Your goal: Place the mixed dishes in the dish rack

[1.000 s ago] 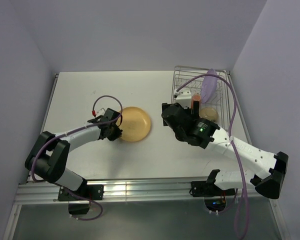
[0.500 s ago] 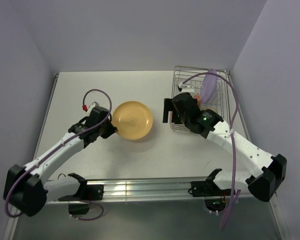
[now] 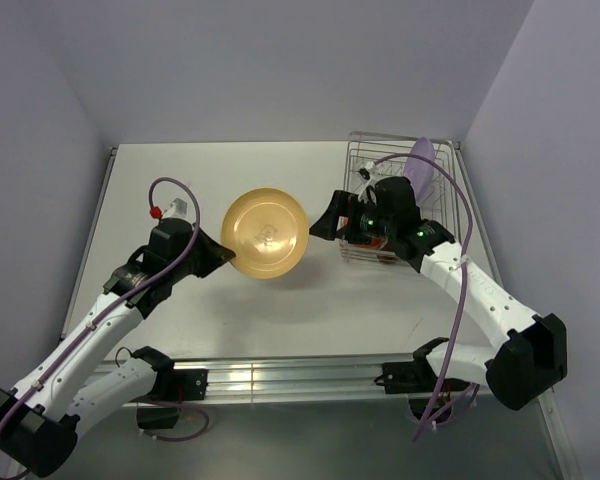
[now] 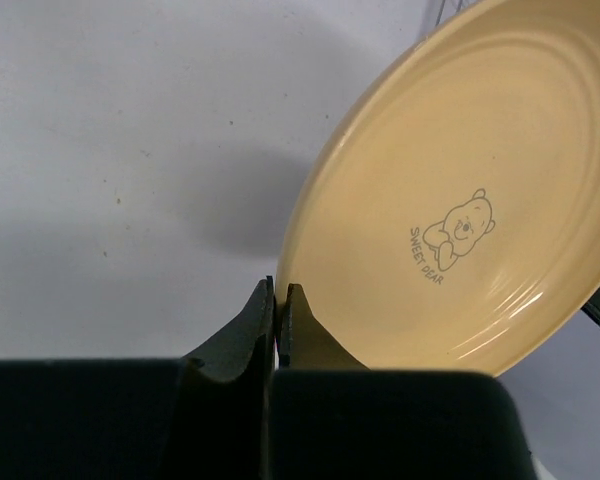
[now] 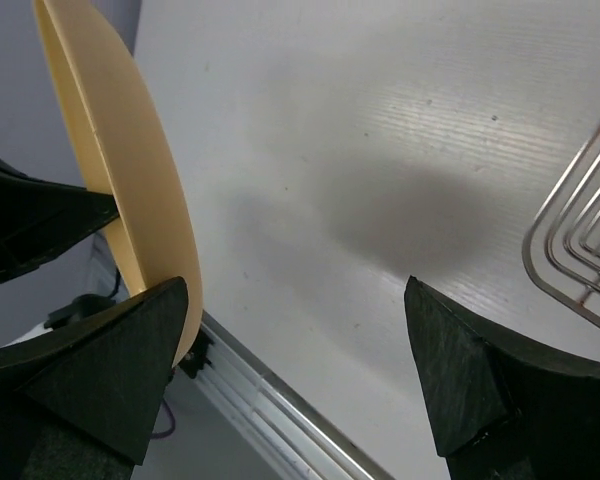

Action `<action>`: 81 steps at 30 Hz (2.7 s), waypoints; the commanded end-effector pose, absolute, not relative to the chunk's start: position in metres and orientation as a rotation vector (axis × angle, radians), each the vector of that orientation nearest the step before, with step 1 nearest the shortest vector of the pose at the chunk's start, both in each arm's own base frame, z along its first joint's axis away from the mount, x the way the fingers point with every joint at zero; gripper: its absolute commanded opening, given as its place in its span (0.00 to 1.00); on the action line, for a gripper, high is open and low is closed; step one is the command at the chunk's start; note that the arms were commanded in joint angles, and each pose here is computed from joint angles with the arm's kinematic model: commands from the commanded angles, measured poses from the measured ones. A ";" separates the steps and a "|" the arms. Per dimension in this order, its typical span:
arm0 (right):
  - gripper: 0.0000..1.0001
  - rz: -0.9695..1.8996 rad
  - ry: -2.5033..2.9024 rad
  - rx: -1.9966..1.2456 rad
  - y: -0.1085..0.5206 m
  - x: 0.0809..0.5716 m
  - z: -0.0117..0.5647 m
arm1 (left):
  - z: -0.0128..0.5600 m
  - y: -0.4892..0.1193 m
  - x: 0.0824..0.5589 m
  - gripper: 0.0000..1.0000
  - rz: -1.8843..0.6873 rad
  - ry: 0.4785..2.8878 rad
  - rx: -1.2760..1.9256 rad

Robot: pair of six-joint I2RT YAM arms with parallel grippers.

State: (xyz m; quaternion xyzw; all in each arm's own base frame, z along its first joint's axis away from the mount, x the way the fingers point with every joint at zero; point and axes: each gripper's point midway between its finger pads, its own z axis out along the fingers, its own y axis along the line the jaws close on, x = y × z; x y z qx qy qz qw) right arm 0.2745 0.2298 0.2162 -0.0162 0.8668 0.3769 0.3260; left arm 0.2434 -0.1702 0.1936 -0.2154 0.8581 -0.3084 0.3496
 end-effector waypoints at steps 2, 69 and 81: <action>0.97 1.257 2.095 -0.115 0.255 0.263 0.263 | 0.207 -0.183 0.242 0.00 -0.885 2.206 -0.478; 0.00 -0.244 1.784 0.505 0.036 0.372 0.372 | 0.200 -0.181 0.241 0.97 -0.812 2.170 -0.486; 0.00 -0.685 1.825 0.490 0.033 0.435 0.362 | 0.175 -0.201 0.251 0.97 -0.840 2.227 -0.419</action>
